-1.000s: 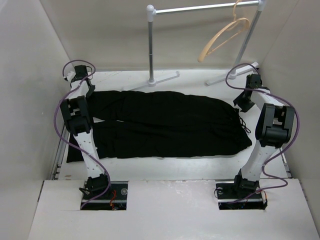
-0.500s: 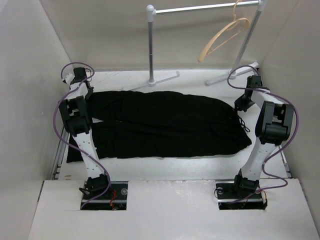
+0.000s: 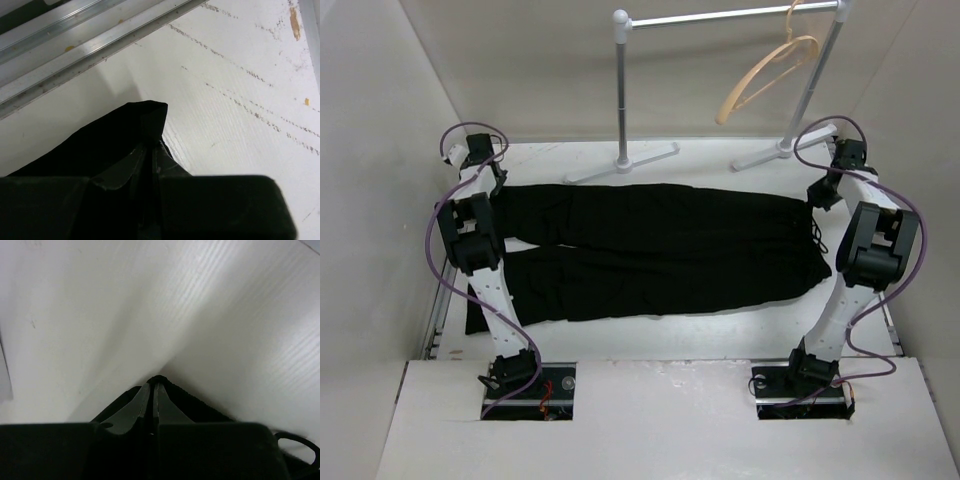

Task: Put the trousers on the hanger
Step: Flatten out the trousers at the center of the board.

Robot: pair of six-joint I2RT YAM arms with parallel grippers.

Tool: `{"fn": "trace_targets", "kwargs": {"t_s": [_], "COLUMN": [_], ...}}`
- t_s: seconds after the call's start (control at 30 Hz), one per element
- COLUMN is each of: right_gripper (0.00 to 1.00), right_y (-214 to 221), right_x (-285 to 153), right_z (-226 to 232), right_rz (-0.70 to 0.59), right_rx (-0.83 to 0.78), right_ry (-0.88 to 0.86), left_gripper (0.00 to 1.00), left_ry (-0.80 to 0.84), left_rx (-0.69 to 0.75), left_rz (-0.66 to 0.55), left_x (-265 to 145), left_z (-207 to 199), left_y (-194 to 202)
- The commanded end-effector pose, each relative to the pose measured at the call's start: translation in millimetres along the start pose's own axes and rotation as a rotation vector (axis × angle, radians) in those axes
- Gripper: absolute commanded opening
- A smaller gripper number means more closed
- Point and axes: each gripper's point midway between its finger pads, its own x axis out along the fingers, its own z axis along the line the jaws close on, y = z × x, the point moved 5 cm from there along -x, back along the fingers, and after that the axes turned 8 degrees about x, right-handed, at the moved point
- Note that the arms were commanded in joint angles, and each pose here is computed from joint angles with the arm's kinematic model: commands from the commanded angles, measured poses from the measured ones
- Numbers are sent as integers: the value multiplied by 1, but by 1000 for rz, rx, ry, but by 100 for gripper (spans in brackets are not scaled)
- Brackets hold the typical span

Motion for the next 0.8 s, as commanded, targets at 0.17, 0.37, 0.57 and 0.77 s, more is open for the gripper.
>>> {"fn": "trace_targets", "kwargs": {"t_s": [0.17,0.37,0.57,0.77], "right_gripper": [3,9,63,72], "right_y": [-39,-37,-28,23], "right_x": [14,6,-48,-105], "right_z": [26,29,31,38], "right_rz": [-136,-145,-194,-200], "right_rx": [-9,-4,-23,-58], "right_ry": [-43,-53,-90,-230], "left_gripper": [5,20,63,66], "left_ry": [35,78,95,71], "left_rx": [-84,-89,-89,-125], "left_rz": [-186,-221,-220,-197], "left_x": [-1,6,-37,-95], "left_z": [-22,-32,-15,38], "left_y": [-54,-57,-61,-48]}}
